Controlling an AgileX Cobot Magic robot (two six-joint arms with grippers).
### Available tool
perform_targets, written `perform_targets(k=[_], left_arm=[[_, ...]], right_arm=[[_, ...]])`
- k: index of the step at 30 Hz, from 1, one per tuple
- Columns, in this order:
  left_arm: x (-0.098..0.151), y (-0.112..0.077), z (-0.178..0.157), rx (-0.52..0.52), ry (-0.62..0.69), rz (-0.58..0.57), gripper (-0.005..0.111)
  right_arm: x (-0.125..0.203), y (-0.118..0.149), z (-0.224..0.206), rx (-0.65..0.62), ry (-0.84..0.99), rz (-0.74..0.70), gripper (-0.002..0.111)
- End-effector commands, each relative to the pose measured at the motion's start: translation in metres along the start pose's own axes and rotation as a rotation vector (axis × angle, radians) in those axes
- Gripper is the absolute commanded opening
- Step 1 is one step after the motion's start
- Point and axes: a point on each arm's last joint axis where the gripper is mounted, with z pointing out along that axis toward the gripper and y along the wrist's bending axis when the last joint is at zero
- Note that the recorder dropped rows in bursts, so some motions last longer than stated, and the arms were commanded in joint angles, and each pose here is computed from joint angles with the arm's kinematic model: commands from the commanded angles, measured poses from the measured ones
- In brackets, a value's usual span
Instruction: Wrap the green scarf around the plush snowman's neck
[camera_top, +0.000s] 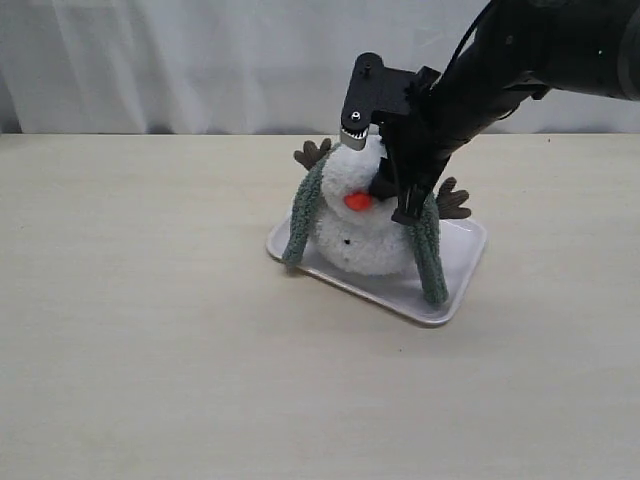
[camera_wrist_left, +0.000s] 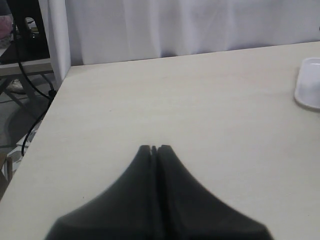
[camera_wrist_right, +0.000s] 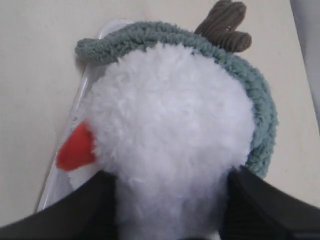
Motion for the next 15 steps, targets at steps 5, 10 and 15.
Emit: perform_targets(k=[5, 10, 15], left_arm=[[-0.0007, -0.0004, 0.0002, 0.007, -0.013, 0.005, 0.000], [-0.0004, -0.0004, 0.0002, 0.007, -0.010, 0.005, 0.000], [-0.0004, -0.0004, 0.0002, 0.007, -0.010, 0.005, 0.000]], right_arm=[[-0.0087, -0.0015, -0.0017, 0.047, -0.041, -0.221, 0.004], [-0.0101, -0.0045, -0.0019, 0.082, -0.053, -0.213, 0.017], [-0.0112, -0.0069, -0.0022, 0.104, -0.070, -0.076, 0.055]])
